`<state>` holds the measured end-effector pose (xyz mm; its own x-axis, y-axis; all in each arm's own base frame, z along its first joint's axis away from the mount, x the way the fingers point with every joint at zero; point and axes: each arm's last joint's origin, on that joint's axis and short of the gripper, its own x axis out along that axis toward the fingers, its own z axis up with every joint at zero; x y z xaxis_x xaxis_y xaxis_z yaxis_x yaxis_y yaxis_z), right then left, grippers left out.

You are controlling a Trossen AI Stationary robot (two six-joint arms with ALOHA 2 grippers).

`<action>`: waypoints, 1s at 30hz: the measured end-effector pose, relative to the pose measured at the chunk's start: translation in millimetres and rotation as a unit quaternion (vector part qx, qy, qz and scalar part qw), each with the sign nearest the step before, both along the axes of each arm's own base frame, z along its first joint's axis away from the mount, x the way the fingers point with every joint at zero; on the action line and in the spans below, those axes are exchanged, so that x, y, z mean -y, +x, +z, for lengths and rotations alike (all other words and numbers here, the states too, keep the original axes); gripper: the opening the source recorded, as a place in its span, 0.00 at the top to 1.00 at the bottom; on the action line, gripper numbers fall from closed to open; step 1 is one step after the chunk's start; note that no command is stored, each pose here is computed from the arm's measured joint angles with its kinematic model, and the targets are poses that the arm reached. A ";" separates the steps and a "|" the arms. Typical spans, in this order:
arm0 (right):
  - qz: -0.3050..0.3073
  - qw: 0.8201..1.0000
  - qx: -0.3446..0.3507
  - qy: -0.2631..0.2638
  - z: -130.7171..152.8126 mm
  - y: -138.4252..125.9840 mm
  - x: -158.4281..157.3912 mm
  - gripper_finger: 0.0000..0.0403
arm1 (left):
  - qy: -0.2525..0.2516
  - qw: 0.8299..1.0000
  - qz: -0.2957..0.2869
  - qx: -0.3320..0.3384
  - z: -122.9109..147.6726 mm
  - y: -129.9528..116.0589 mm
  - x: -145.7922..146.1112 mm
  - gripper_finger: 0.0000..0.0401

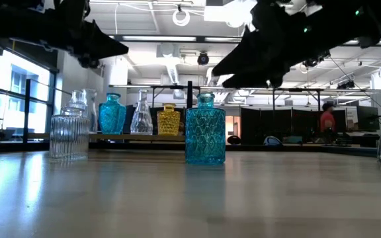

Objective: Sort vases onto shelf
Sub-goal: Put the blue vase on the shelf aligned with the other blue vase

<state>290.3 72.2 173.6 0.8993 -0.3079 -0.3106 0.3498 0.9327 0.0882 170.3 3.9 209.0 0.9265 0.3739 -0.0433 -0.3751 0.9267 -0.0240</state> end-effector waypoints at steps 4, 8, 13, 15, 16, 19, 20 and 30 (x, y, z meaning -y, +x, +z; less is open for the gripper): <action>0.000 1.000 0.000 -0.012 -13.0 7.9 0.8 0.23 | 0.013 1.000 0.006 0.002 1.4 -0.1 -2.2 1.00; -0.002 1.000 0.000 -0.019 -25.8 14.3 3.2 0.22 | 0.013 1.000 0.015 0.002 1.4 -0.2 -5.1 1.00; -0.012 1.000 0.009 -0.014 -36.3 21.0 10.3 0.22 | 0.014 1.000 0.022 0.004 1.8 -0.3 -7.4 1.00; 0.001 1.000 0.016 -0.006 -39.0 24.2 13.2 0.22 | 0.016 1.000 0.025 0.010 3.3 -0.4 -8.1 1.00; 0.008 1.000 0.021 -0.001 -40.2 25.7 14.8 0.22 | 0.020 0.999 0.026 0.012 4.1 -0.3 -8.4 1.00; 0.018 1.000 0.021 0.005 -44.9 30.1 18.4 0.26 | 0.036 0.999 0.027 0.019 6.8 -0.4 -8.8 1.00; 0.018 1.000 0.017 0.003 -46.7 31.6 19.3 0.28 | 0.041 0.999 0.027 0.022 7.9 -0.8 -8.8 1.00; 0.062 0.997 0.010 -0.039 -45.0 52.7 15.5 0.67 | 0.060 0.996 0.029 0.058 18.7 -6.5 -8.7 1.00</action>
